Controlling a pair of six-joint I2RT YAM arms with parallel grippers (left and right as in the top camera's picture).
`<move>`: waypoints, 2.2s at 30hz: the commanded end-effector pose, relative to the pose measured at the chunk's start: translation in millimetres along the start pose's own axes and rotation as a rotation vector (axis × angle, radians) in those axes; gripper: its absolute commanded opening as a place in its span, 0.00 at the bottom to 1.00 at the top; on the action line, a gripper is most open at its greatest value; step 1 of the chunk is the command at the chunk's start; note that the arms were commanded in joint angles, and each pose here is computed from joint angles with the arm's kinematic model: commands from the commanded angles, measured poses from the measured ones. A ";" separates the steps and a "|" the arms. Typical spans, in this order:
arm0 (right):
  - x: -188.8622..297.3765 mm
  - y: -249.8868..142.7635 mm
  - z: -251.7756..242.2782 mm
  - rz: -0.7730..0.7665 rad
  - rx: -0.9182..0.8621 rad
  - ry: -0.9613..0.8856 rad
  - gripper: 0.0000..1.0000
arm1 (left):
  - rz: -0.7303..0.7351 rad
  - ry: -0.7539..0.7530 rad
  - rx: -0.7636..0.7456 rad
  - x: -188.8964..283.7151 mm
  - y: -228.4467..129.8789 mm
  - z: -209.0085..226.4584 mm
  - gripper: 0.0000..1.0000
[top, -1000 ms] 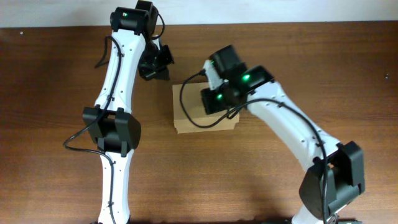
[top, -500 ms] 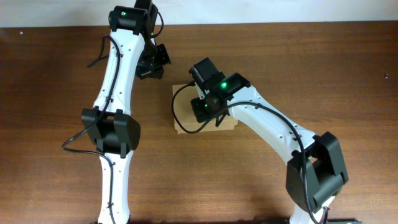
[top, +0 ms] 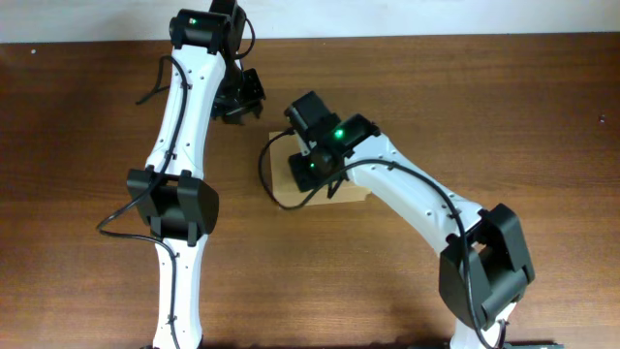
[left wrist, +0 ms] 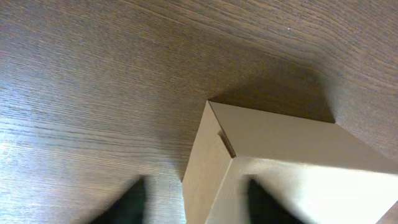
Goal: Pack container
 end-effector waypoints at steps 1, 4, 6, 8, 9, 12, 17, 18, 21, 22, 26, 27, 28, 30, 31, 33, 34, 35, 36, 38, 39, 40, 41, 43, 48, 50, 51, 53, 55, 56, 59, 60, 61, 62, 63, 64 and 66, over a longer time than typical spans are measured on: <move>6.9 0.4 -10.8 -0.007 0.013 -0.046 0.99 | -0.087 -0.021 -0.006 37.7 -0.5 -1.2 1.00; 37.4 14.6 -2.8 -0.076 0.017 -0.019 1.00 | -0.119 -0.033 -0.011 53.1 -3.0 -2.7 1.00; 61.8 23.3 2.5 -0.120 0.018 -0.002 0.99 | -0.153 -0.049 -0.017 69.9 -6.4 -4.4 1.00; 79.8 29.2 6.1 -0.151 0.020 0.010 0.99 | -0.184 -0.065 -0.023 85.5 -10.3 -6.0 1.00; 85.9 29.2 6.6 -0.153 0.020 0.010 0.99 | -0.200 -0.072 -0.025 93.4 -12.3 -6.5 1.00; 109.4 21.9 6.4 -0.125 0.018 0.010 0.99 | -0.248 -0.111 -0.089 119.7 -21.8 -11.2 1.00; 157.5 7.5 -4.1 -0.143 0.100 0.001 0.99 | -0.377 -0.179 -0.188 181.1 -47.8 -13.9 1.00; 168.7 4.1 -7.2 -0.158 0.120 -0.001 0.99 | -0.406 -0.184 -0.194 193.1 -53.0 -12.0 1.00; 210.3 -8.0 -20.2 -0.230 0.159 -0.011 0.99 | -0.512 -0.202 -0.223 234.8 -73.7 -3.0 1.00; 226.9 -13.0 -26.0 -0.265 0.167 -0.016 0.99 | -0.552 -0.200 -0.222 249.0 -81.9 1.4 0.99; 287.8 -38.2 -46.8 -0.402 0.204 -0.027 0.99 | -0.674 -0.184 -0.221 291.9 -122.4 18.3 1.00; 298.1 -44.5 -51.3 -0.426 0.206 -0.032 0.99 | -0.689 -0.181 -0.220 297.5 -132.6 22.5 1.00; 307.5 -51.2 -55.6 -0.448 0.210 -0.038 0.99 | -0.697 -0.174 -0.217 300.5 -141.9 27.2 1.00; 324.6 -67.1 -64.3 -0.494 0.217 -0.051 0.99 | -0.701 -0.157 -0.209 302.1 -160.3 37.1 1.00; 329.6 -74.0 -67.5 -0.508 0.212 -0.055 0.99 | -0.698 -0.144 -0.199 300.7 -170.1 43.6 1.00; 338.1 -91.0 -73.7 -0.540 0.214 -0.063 0.99 | -0.682 -0.119 -0.179 293.6 -189.4 56.2 1.00; 339.4 -98.6 -75.1 -0.548 0.222 -0.065 0.99 | -0.673 -0.104 -0.164 288.8 -199.6 63.4 0.99; 340.1 -106.2 -76.4 -0.555 0.224 -0.064 0.99 | -0.667 -0.094 -0.145 284.7 -207.4 69.3 0.99; 339.8 -115.9 -78.1 -0.563 0.225 -0.063 0.99 | -0.666 -0.087 -0.138 280.7 -216.8 74.9 1.00; 337.1 -131.2 -81.3 -0.569 0.225 -0.062 0.99 | -0.680 -0.093 -0.136 274.8 -231.5 81.5 0.99; 335.1 -139.7 -83.1 -0.576 0.225 -0.061 0.99 | -0.698 -0.100 -0.138 273.2 -238.5 84.3 1.00; 333.1 -146.9 -84.7 -0.585 0.223 -0.059 0.99 | -0.720 -0.108 -0.140 271.8 -245.6 87.3 1.00; 331.2 -154.7 -86.4 -0.600 0.224 -0.057 0.99 | -0.744 -0.115 -0.142 270.5 -252.5 90.3 1.00; 328.4 -167.3 -88.4 -0.641 0.227 -0.049 0.99 | -0.796 -0.130 -0.145 267.6 -266.1 96.6 1.00; 321.0 -196.7 -94.6 -0.779 0.235 -0.033 0.99 | -0.912 -0.171 -0.156 247.2 -305.8 115.1 1.00; 317.0 -204.9 -96.6 -0.811 0.237 -0.029 0.99 | -0.935 -0.179 -0.157 236.5 -318.1 121.6 1.00; 314.1 -209.3 -97.9 -0.825 0.238 -0.028 0.99 | -0.946 -0.183 -0.158 230.8 -324.1 124.9 1.00; 308.0 -216.2 -99.9 -0.843 0.239 -0.025 0.99 | -0.965 -0.190 -0.160 220.6 -334.6 130.5 1.00; 302.9 -221.9 -101.6 -0.853 0.239 -0.024 0.99 | -0.981 -0.196 -0.161 212.4 -342.4 134.9 1.00; 300.7 -224.2 -102.3 -0.855 0.239 -0.024 0.99 | -0.989 -0.199 -0.162 208.0 -346.4 137.1 1.00; 295.4 -228.0 -103.8 -0.853 0.239 -0.024 0.99 | -1.013 -0.208 -0.164 197.8 -355.5 142.3 1.00; 295.4 -228.0 -103.8 -0.853 0.239 -0.024 0.99 | -1.020 -0.211 -0.164 196.2 -357.2 143.1 1.00; 295.3 -227.9 -103.8 -0.852 0.239 -0.025 0.99 | -1.029 -0.215 -0.165 195.6 -358.6 143.7 1.00; 295.2 -227.8 -103.8 -0.851 0.239 -0.024 0.99 | -1.037 -0.221 -0.158 195.9 -359.8 144.3 1.00; 295.2 -227.9 -103.8 -0.851 0.239 -0.025 0.99 | -1.043 -0.225 -0.158 197.1 -359.9 143.9 1.00; 295.2 -227.9 -103.8 -0.851 0.239 -0.025 0.99 | -1.046 -0.230 -0.151 197.9 -359.6 143.8 1.00; 295.0 -227.9 -103.9 -0.851 0.239 -0.025 0.99 | -1.050 -0.233 -0.150 198.9 -359.0 143.3 1.00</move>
Point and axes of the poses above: each gripper's point midway between its finger pads, its own x axis back along the fingers, its own z axis along the line the jaws close on, y = z × x, the point moved 1 cm from there along x, back along the fingers, and after that the axes turned 7 degrees about -x, right-handed, at the moved point
